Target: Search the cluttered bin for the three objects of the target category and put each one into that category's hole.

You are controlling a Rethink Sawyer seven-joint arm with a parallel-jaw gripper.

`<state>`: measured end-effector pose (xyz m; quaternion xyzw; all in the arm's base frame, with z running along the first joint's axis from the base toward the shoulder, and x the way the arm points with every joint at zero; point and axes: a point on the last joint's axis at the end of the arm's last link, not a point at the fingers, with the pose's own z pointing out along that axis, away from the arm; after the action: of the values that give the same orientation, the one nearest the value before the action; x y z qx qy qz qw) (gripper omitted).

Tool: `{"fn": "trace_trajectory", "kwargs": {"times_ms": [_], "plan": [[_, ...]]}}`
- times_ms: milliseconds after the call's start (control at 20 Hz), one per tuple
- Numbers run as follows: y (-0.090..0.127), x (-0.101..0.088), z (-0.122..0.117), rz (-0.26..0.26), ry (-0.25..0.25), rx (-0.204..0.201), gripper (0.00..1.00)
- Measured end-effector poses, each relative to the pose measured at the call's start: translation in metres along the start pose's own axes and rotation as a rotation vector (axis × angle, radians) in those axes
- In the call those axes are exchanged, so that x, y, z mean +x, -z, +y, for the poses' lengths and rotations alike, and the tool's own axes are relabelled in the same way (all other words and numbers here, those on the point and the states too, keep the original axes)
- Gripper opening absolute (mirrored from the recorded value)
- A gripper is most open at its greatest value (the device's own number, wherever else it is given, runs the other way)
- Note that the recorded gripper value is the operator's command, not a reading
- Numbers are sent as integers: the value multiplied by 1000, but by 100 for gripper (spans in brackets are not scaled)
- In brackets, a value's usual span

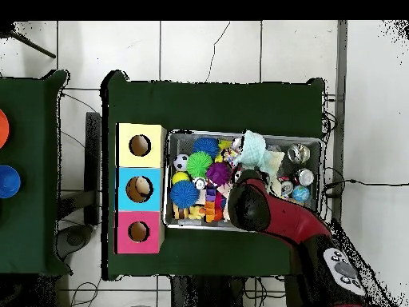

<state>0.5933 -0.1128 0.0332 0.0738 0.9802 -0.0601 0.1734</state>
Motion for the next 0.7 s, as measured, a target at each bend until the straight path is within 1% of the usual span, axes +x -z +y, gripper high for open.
{"fn": "trace_trajectory", "kwargs": {"times_ms": [300, 500, 550, 650, 700], "plan": [[3, -3, -16, 21, -4, 30, 100], [6, -4, -21, 71, 1, 51, 100], [7, -4, -21, 85, 2, 53, 100], [8, -3, -21, 135, -3, 49, 100], [8, -3, -21, 145, -6, 47, 100]]}}
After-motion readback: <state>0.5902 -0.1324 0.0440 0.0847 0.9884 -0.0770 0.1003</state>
